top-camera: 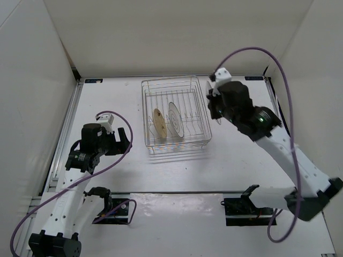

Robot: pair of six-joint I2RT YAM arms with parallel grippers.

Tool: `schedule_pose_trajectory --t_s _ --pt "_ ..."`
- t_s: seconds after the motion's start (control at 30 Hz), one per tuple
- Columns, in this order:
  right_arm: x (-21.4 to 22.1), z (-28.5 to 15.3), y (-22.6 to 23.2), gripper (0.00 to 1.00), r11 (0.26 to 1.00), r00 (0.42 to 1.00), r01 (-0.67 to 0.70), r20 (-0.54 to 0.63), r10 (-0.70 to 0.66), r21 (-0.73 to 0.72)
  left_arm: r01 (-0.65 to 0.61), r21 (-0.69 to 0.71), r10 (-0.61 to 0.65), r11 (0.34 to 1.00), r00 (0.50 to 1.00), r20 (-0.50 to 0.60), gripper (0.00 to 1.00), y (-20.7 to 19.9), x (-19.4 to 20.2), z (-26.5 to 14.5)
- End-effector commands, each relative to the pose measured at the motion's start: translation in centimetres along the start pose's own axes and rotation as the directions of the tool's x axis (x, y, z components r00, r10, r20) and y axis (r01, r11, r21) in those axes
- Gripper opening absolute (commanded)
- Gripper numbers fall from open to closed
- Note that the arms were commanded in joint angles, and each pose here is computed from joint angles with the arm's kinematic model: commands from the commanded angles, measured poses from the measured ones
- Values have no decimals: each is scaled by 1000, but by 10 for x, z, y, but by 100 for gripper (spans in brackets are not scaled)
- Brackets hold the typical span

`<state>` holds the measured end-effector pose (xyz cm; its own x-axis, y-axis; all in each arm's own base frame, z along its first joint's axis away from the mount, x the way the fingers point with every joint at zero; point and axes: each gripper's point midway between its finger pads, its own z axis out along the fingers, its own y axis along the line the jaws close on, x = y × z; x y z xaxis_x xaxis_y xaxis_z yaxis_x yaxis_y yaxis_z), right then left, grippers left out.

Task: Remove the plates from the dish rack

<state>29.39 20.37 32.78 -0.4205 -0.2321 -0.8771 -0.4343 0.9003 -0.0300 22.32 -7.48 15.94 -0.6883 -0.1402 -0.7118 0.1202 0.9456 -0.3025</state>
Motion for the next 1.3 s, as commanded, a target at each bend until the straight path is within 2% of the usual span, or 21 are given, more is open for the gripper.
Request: schedule_pose_trajectory --t_s 0.0,0.03,0.07,0.13,0.17,0.37,0.4,0.5,0.8,0.83,0.97,1.07,1.27 --pt "33 -33 -34 0 991 1000 -13 -19 16 136 -9 -2 9 1000 1000 22 100 1 -3 -3" --pt "33 -56 -41 0 989 999 -44 30 40 142 -7 -3 7 1000 1000 17 100 1 -1 -2" --pt "68 -51 -46 0 985 998 -14 -56 24 171 -9 -3 9 1000 1000 25 100 1 -2 -4" --pt "81 -69 -51 0 984 998 -51 -39 59 171 -9 -3 9 1000 1000 25 100 1 -2 -4" --pt "115 -68 -53 0 983 990 -29 -131 54 181 -7 -2 7 1000 1000 26 100 1 -2 -3" --pt "184 -79 -51 0 976 960 -108 -237 152 188 -4 -15 4 1000 1000 20 100 3 -2 -3" --pt "209 -73 -50 0 976 943 -94 -297 150 195 -4 -20 4 1000 1000 20 100 4 -2 -3" --pt "239 -67 -47 0 970 920 -122 -343 190 211 1 -23 -1 1000 1000 13 100 5 0 -1" --pt "275 -46 -42 0 958 893 -151 -383 237 242 7 -38 -8 999 1000 -22 100 8 4 3" --pt "279 -46 -42 14 958 890 -153 -387 241 243 6 -35 -7 999 1000 -25 100 7 5 3" --pt "283 -46 -41 51 958 885 -153 -397 242 243 21 -63 -23 998 999 -26 100 12 5 3" --pt "278 -50 -40 58 958 892 -171 -377 250 232 23 -61 -25 998 999 -27 100 11 4 4" --pt "258 -56 -39 64 957 906 -197 -335 260 212 31 -54 -33 998 999 -29 100 10 6 5"
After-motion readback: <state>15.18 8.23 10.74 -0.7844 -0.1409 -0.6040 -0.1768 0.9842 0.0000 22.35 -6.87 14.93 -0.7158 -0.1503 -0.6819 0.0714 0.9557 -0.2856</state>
